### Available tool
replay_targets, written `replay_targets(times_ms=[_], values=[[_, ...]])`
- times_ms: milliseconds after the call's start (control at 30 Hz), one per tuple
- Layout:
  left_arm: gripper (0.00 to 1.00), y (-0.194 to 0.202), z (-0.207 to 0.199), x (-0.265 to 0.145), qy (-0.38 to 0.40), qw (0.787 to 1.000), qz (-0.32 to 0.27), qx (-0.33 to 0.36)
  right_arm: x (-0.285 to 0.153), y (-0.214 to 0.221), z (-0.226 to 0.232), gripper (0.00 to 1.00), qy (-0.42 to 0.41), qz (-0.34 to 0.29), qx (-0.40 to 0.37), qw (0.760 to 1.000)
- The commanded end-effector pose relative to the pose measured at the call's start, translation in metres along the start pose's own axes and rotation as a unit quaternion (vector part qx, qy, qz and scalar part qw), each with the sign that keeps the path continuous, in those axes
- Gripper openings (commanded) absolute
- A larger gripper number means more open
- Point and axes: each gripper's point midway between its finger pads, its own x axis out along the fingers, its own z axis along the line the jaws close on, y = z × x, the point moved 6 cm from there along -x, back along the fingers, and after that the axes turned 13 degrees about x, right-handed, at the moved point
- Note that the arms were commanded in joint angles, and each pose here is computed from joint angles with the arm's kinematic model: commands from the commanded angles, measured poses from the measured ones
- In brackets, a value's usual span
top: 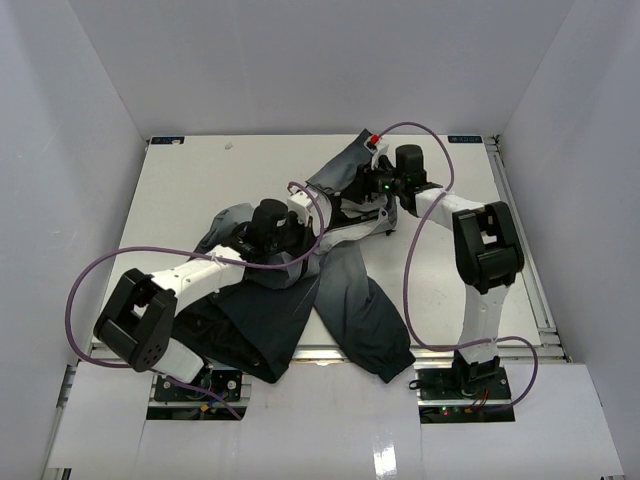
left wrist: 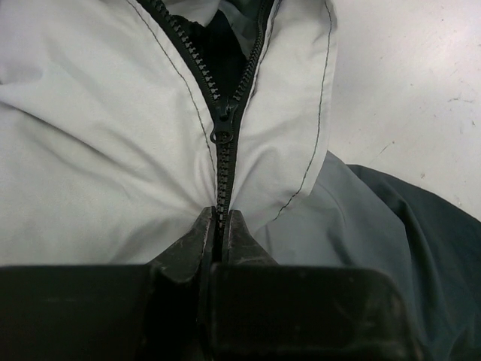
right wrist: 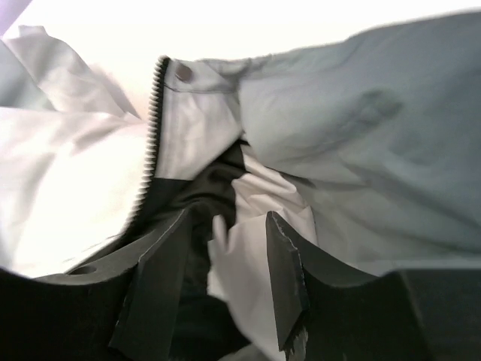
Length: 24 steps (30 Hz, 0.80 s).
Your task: Zip up the jacket
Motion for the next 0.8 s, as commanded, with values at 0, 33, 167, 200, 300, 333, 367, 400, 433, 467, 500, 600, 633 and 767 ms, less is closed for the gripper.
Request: replay_targets(times_ms=[0, 33, 167, 200, 300, 333, 367, 400, 433, 467, 500, 600, 633, 767], values=[[0.0, -0.003, -0.002, 0.0, -0.011, 0.999, -0.029, -0.007, -0.036, -0.011, 0.034, 0.5, 0.005, -0.022, -0.045, 0.999], [0.0, -0.003, -0.002, -0.001, -0.014, 0.999, -0.032, -0.007, -0.041, -0.008, 0.038, 0.48, 0.009, -0.025, -0.051, 0.998], [0.0, 0.003, 0.001, -0.003, -0.029, 0.999, -0.039, -0.007, -0.055, -0.001, 0.068, 0.4, 0.002, -0.033, -0.09, 0.995], [0.0, 0.004, 0.001, -0.003, -0.029, 0.999, -0.037, -0.006, -0.056, 0.0, 0.075, 0.4, 0.0, -0.034, -0.099, 0.995], [0.0, 0.006, 0.001, -0.003, -0.03, 0.999, -0.035, -0.006, -0.049, 0.012, 0.102, 0.42, -0.021, -0.019, -0.141, 0.99], [0.0, 0.007, 0.001, -0.003, -0.03, 0.999, -0.034, -0.006, -0.048, 0.016, 0.108, 0.44, -0.023, -0.015, -0.148, 0.989], [0.0, 0.008, 0.001, -0.003, -0.03, 0.999, -0.032, -0.006, -0.046, 0.02, 0.114, 0.46, -0.025, -0.01, -0.156, 0.987], [0.0, 0.008, 0.001, -0.003, -0.031, 0.999, -0.032, -0.007, -0.043, 0.023, 0.118, 0.47, -0.025, -0.004, -0.163, 0.986], [0.0, 0.009, 0.001, -0.004, -0.031, 0.999, -0.032, -0.008, -0.039, 0.027, 0.122, 0.49, -0.025, 0.003, -0.17, 0.985], [0.0, 0.009, 0.001, -0.004, -0.032, 0.999, -0.032, -0.008, -0.036, 0.03, 0.122, 0.51, -0.024, 0.011, -0.168, 0.985], [0.0, 0.008, 0.0, -0.004, -0.032, 0.999, -0.032, -0.007, -0.033, 0.031, 0.124, 0.52, -0.026, 0.015, -0.169, 0.985], [0.0, 0.01, 0.0, -0.004, -0.032, 0.999, -0.029, -0.009, -0.025, 0.044, 0.121, 0.58, -0.022, 0.04, -0.171, 0.984], [0.0, 0.011, 0.001, -0.004, -0.034, 0.999, -0.028, -0.008, -0.022, 0.046, 0.122, 0.59, -0.014, 0.045, -0.173, 0.984], [0.0, 0.011, 0.001, -0.005, -0.037, 0.999, -0.027, -0.009, -0.014, 0.059, 0.117, 0.61, 0.026, 0.071, -0.174, 0.982]])
